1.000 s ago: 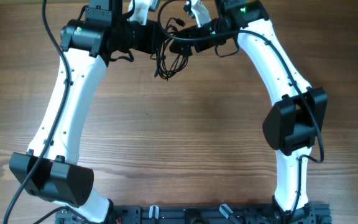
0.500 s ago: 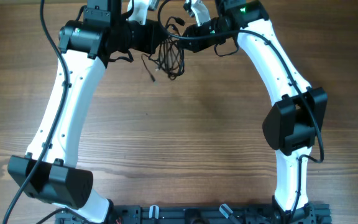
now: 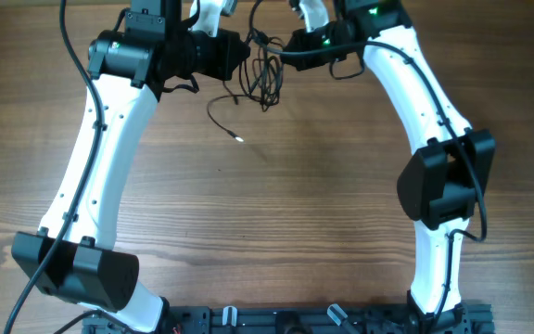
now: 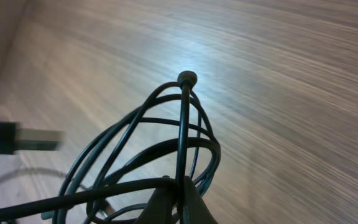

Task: Untangle cables

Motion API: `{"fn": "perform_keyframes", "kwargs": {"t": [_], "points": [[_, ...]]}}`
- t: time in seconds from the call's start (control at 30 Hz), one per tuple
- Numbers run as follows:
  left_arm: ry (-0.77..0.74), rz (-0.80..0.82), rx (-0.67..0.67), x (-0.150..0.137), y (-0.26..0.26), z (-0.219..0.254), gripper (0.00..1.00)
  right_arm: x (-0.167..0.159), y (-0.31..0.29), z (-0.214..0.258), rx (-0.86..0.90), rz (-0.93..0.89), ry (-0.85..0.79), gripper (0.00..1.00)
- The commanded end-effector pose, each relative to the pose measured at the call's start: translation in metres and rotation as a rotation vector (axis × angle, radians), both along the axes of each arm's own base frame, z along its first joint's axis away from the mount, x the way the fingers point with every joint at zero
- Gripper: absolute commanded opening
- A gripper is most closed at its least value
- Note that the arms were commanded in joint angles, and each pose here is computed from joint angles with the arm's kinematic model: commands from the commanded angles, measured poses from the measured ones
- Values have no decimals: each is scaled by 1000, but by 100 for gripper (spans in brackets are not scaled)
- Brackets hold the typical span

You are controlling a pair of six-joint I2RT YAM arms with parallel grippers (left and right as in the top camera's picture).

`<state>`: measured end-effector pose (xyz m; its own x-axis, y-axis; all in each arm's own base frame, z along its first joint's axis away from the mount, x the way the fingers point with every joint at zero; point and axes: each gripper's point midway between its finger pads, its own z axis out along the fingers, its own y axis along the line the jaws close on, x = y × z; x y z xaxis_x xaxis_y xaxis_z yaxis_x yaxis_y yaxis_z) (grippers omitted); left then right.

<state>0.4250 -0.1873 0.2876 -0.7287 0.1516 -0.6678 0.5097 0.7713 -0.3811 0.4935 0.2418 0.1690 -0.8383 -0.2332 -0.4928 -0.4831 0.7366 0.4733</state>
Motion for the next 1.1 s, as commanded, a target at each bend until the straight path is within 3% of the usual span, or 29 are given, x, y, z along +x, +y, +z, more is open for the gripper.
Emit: {"fn": "perform_keyframes", "kwargs": {"t": [0.0,0.5,0.93,1.07], "points": [[-68,11,0,-4,3,25,4,17,-36,-26,-76,-121,41,4],[-100,93,101,8,22,19,4,36,-130,-38,-172,-313,79,4],[-92,308,131,33,114,18,4,31,-212,-48,-251,-441,142,5],[-74,334,79,33,138,20,4,26,-225,-50,-262,-446,157,5]]}}
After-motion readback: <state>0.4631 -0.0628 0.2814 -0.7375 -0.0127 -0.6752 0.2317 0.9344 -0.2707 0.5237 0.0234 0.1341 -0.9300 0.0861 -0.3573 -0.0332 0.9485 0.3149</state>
